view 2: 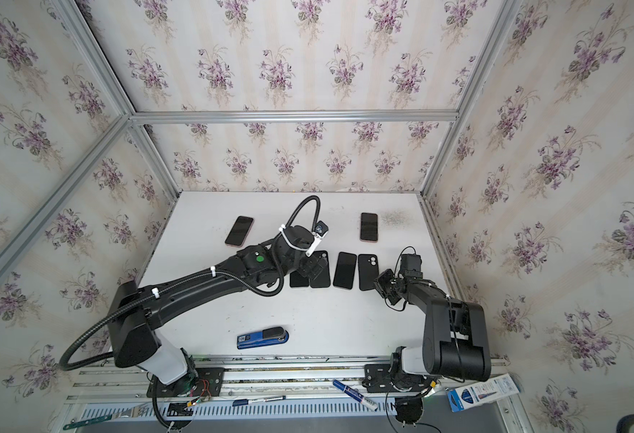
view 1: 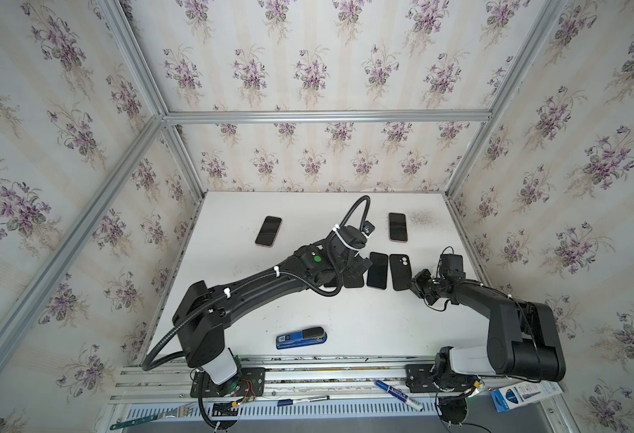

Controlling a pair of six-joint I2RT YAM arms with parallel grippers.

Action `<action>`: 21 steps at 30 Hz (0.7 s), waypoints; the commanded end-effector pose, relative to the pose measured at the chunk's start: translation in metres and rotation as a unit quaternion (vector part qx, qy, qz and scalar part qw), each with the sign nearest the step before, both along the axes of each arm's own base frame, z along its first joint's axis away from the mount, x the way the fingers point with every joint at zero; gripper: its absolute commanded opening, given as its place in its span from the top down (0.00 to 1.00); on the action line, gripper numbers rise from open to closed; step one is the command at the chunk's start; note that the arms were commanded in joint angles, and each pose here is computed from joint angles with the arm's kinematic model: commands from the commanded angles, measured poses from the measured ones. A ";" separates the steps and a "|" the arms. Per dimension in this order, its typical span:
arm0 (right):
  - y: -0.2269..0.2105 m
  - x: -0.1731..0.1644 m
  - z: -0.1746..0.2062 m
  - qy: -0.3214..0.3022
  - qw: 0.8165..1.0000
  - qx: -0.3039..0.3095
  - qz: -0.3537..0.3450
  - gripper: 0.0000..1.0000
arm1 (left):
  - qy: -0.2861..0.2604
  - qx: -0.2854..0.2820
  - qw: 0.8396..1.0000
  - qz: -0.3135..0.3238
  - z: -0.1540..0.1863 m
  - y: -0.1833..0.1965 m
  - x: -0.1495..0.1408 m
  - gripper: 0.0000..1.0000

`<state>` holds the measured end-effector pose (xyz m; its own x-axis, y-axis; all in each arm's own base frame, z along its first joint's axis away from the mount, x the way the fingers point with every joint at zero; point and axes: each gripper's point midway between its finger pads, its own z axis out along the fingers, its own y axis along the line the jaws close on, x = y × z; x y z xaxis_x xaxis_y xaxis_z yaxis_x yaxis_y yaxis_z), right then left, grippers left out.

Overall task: Take the phone out of the phone case
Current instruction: Place the phone case at the middle-right of the table, then move the phone case to the center of the table, then move the phone to the center of the table.

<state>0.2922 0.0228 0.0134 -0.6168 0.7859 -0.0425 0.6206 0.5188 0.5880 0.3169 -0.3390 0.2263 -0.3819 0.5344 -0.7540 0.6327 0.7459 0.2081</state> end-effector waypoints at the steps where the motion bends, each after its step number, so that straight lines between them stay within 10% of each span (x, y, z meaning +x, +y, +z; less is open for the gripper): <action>1: -0.003 0.010 -0.006 -0.014 1.000 -0.012 -0.009 1.00 | 0.038 -0.040 0.998 0.017 0.002 0.015 -0.009 0.00; 21: 0.053 -0.007 -0.025 0.010 1.000 -0.004 0.028 1.00 | 0.024 -0.098 0.985 0.139 0.031 0.119 0.004 0.00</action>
